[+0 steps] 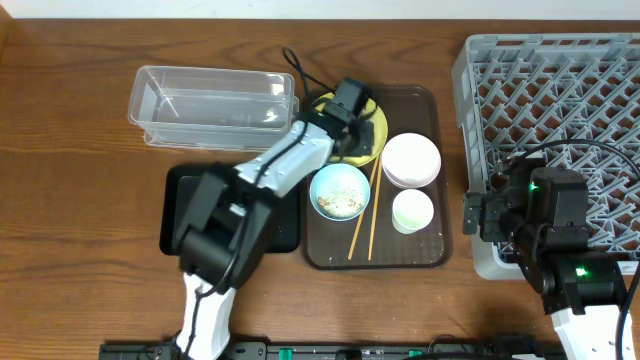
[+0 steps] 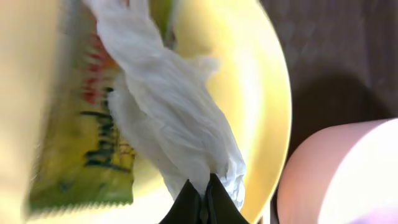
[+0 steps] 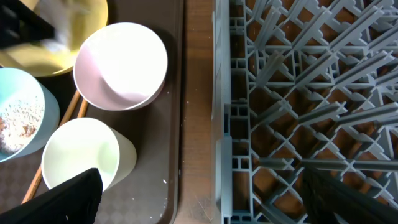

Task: Sort waste into correct bins and load items into the dishwasher rack
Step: 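Reach left gripper to the yellow plate and grasp the plastic bag, then carry the plastic bag left and drop it into the clear bin, then grasp the yellow snack wrapper on the plate with the left gripper, then move the wrapper left and release it into the clear bin, then reach left gripper to the light-blue bowl rim and grasp it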

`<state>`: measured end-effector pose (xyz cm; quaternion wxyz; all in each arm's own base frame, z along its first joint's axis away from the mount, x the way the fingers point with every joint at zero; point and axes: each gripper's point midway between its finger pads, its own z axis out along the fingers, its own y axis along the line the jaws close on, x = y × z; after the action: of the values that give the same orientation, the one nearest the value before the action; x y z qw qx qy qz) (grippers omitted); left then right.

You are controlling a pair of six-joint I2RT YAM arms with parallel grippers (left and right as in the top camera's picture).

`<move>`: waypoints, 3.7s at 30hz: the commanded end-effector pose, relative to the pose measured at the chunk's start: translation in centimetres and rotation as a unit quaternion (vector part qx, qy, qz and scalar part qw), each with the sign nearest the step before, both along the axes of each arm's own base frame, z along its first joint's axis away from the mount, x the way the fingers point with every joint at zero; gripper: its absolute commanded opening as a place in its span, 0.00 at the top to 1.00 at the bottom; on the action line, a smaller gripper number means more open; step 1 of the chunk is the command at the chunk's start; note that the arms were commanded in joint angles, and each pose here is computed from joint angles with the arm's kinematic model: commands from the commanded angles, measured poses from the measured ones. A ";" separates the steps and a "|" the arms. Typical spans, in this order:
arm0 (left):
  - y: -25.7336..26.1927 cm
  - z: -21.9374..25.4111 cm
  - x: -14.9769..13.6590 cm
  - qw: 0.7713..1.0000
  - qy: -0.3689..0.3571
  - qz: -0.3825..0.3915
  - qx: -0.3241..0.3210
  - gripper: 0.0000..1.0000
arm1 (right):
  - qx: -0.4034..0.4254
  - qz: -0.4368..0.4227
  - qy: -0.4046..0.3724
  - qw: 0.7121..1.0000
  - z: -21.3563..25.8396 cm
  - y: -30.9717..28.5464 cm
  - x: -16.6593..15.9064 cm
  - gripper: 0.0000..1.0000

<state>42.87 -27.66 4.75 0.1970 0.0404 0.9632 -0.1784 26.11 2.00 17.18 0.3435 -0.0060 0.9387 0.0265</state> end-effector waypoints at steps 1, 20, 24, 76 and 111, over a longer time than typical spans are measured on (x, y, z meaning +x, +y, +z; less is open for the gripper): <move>2.5 7.3 2.1 0.997 -0.065 0.025 -0.026 0.94 | 0.007 0.000 -0.011 1.000 0.9 0.3 0.3 0.01; 19.4 10.9 4.5 0.974 -0.053 0.220 -0.011 0.63 | 0.007 0.000 -0.011 1.000 0.9 0.3 0.3 0.01; 18.1 10.9 4.2 0.979 -0.050 0.198 -0.022 0.47 | 0.007 0.000 -0.011 1.000 0.9 0.3 0.3 0.01; 10.9 9.5 3.2 0.989 -0.096 0.092 0.072 0.94 | 0.006 0.000 -0.006 1.000 0.8 0.2 0.1 0.01; 7.7 10.1 -3.3 0.986 0.008 0.162 0.026 0.42 | 0.006 0.000 -0.004 1.000 0.7 0.2 0.0 0.01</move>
<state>40.91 -17.23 16.30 0.2277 -0.2058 0.9419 -0.1363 25.89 1.98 17.02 0.3380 -0.0060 0.9408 0.0261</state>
